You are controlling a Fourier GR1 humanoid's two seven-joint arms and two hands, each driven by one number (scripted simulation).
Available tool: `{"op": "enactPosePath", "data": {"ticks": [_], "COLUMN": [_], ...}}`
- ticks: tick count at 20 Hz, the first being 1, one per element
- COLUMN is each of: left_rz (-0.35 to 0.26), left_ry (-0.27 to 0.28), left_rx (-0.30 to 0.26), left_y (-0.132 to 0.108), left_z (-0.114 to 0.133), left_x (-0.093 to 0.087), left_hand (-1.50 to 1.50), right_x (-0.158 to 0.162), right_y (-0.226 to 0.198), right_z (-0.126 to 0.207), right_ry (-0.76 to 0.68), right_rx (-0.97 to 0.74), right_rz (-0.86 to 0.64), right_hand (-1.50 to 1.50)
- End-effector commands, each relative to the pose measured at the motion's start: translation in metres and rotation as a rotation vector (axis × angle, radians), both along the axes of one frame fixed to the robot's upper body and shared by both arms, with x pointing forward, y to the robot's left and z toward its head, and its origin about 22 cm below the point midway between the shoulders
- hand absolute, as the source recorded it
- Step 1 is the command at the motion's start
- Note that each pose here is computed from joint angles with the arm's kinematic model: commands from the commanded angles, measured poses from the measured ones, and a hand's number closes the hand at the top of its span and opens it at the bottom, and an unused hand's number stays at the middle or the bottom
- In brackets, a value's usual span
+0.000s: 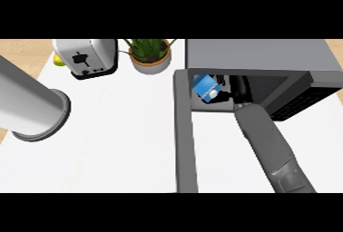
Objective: Pick up the milk, place it into the microwave and close the microwave
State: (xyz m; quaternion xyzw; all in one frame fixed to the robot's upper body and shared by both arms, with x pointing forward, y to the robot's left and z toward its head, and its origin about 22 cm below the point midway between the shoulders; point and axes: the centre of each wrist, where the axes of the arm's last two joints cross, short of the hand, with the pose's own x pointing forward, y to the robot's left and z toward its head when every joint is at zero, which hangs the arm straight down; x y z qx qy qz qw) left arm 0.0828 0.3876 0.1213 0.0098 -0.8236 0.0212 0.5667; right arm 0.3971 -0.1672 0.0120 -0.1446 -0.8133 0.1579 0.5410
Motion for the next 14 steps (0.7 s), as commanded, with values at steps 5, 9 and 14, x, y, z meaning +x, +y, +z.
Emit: {"op": "enactPosePath", "data": {"ticks": [5, 9, 14], "left_rz": [-0.042, -0.048, -0.046], "left_ry": [-0.003, -0.023, -0.031], "left_rx": [-0.003, -0.004, 0.015], "left_y": [0.001, -0.005, -0.005], "left_z": [-0.01, -0.004, 0.001], "left_x": [0.005, 0.009, 0.022], "left_hand": [-1.5, -1.5, -1.5], "right_x": [0.033, 0.036, 0.049], "right_y": [-0.003, -0.02, -0.027], "right_z": [0.016, 0.014, 0.039], "right_ry": [-0.015, -0.006, -0.117], "right_rx": [-0.122, -0.113, -0.202], "right_rz": [-0.123, -0.174, -0.311], "right_hand": [1.5, 1.5, 1.5]}}
